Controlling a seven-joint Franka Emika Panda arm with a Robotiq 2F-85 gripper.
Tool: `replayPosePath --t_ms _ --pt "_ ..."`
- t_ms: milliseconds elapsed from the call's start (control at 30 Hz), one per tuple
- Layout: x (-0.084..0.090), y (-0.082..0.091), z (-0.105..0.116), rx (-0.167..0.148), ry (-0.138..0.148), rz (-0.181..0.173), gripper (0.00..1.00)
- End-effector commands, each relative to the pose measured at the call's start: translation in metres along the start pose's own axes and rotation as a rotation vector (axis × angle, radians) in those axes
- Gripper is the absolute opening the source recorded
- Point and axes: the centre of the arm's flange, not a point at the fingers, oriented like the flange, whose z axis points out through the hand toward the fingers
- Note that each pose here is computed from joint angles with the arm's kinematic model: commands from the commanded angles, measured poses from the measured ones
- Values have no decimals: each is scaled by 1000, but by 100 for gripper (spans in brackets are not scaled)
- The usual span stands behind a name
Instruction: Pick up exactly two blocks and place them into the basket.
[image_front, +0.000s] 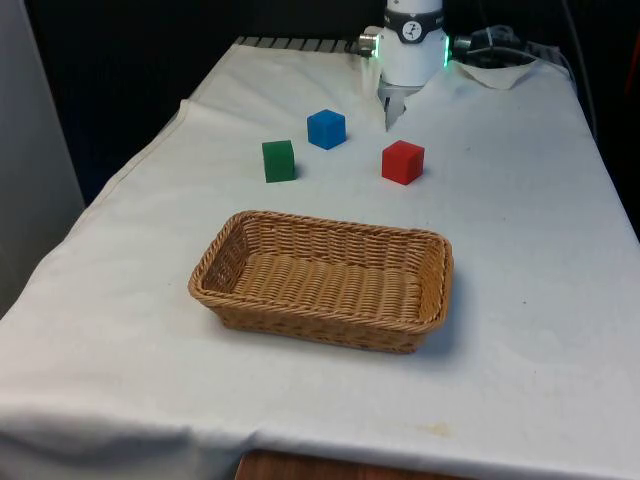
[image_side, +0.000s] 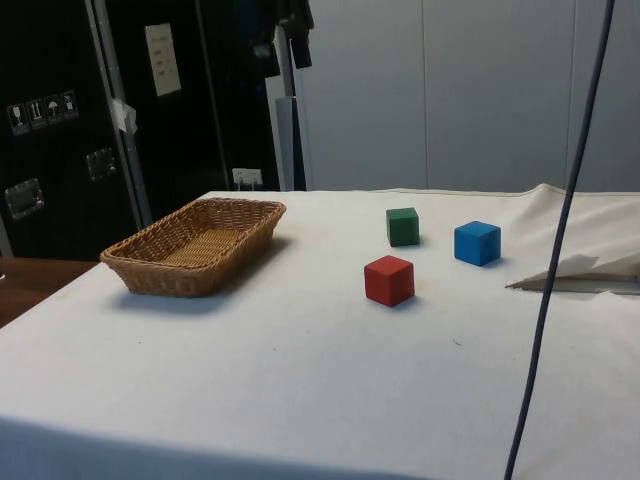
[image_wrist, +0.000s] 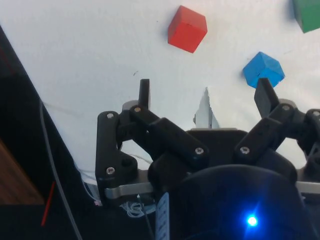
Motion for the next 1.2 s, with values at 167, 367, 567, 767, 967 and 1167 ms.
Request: replayPosePath --t_ms 167,367,567,767,967,1167 --pt "-17 2 0 -3 23 3 100" --pt "-31 4 3 4 41 -5 100" --pt "-45 6 7 12 63 -11 100" --pt "-57 7 14 29 64 -24 100" --pt "-76 10 30 35 101 -28 100" --pt "-93 12 50 46 113 -33 100"
